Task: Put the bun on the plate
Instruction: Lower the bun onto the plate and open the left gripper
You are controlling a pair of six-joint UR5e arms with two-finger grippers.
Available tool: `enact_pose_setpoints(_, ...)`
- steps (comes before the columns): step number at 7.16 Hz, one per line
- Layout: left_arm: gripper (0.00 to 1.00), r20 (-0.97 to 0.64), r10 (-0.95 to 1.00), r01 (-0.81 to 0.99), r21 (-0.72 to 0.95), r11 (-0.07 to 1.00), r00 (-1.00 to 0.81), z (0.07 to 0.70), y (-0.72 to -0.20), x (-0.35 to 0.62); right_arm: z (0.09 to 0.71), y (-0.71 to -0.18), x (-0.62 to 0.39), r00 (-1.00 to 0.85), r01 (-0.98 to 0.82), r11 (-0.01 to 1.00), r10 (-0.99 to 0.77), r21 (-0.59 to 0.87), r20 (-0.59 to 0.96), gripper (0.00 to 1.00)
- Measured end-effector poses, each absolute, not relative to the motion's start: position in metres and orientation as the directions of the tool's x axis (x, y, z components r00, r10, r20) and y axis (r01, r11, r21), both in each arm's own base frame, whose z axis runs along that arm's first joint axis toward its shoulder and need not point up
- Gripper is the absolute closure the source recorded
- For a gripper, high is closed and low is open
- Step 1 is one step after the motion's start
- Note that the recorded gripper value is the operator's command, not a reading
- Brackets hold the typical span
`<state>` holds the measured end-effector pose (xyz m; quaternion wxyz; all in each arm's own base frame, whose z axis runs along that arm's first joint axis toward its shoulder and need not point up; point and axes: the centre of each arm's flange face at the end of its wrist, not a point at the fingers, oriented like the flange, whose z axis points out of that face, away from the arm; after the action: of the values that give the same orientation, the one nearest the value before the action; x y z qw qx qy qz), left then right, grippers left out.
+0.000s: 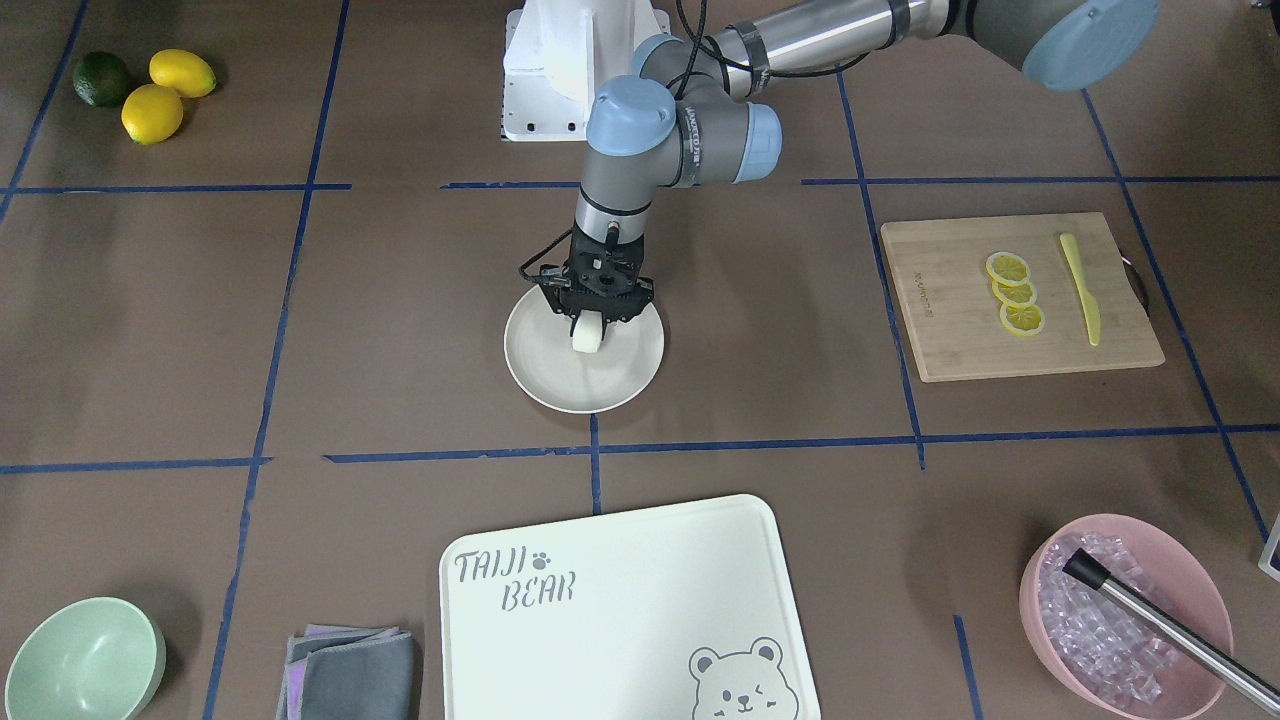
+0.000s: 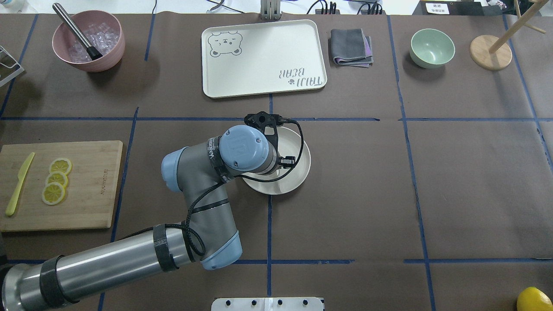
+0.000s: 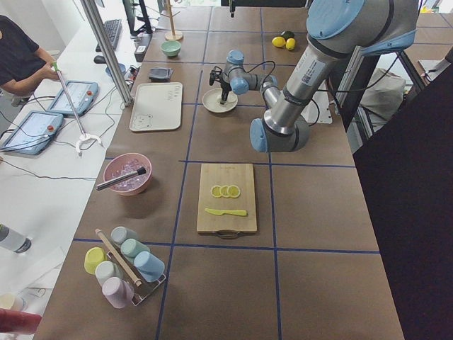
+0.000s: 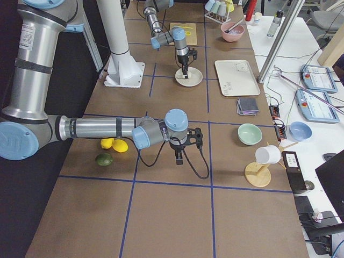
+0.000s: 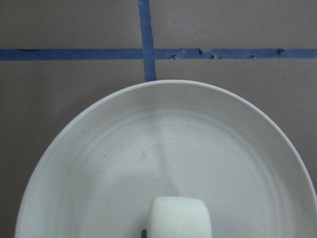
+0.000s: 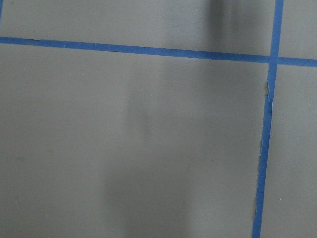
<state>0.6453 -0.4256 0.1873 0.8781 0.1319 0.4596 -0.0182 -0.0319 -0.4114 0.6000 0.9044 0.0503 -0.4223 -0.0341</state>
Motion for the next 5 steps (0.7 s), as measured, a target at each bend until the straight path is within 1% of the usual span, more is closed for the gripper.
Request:
enact_pose_setpoints(1,0.34,-0.811,0.09,0.155,0.218,0.964,0.579,0.1865,-0.4253,0.6471,0.5999,-0.4111,-0.0318,0.641,0.019,0.993,-0.104,0.119,0.761,0.0)
enact_pose_setpoints(2,0.01,-0.809,0.091,0.156,0.219,0.963,0.58,0.1869,-0.4251,0.648,0.5997,-0.411,-0.0318,0.64,0.019,0.993,-0.104,0.119,0.761,0.0)
enact_pose_setpoints(5,0.0,-0.808,0.092,0.156,0.222,0.962,0.582,0.1878,-0.4252,0.6478,0.5985,-0.4125,-0.0322,0.64,0.019,0.992,-0.106,0.122,0.761,0.0)
